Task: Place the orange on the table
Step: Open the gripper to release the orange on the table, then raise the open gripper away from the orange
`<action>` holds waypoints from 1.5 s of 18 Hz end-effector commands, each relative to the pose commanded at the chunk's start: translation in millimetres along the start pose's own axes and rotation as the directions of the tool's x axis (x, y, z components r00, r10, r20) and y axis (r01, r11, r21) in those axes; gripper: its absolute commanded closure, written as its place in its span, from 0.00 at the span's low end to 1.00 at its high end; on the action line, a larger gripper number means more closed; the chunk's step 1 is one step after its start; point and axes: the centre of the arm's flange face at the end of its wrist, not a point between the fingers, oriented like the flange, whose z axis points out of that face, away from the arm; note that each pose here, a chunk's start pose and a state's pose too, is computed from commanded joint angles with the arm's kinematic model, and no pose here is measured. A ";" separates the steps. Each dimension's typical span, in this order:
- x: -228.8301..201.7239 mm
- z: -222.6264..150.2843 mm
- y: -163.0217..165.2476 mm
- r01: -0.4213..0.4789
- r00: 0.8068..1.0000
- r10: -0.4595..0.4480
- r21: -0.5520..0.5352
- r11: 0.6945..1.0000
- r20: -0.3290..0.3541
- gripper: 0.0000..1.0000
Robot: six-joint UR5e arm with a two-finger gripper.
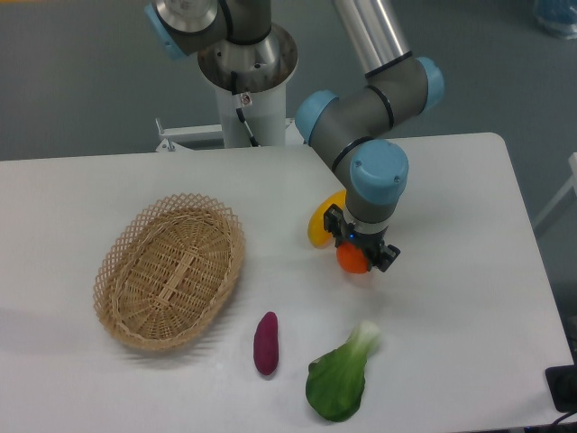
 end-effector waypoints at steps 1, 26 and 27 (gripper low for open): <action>-0.6 -1.1 -1.1 -0.001 1.000 0.001 0.003 1.000 0.010 0.08; -97.2 -101.5 76.8 0.071 0.995 -0.077 0.102 0.992 0.058 0.00; -96.8 -104.7 79.1 0.039 0.997 -0.045 0.097 0.994 0.059 0.00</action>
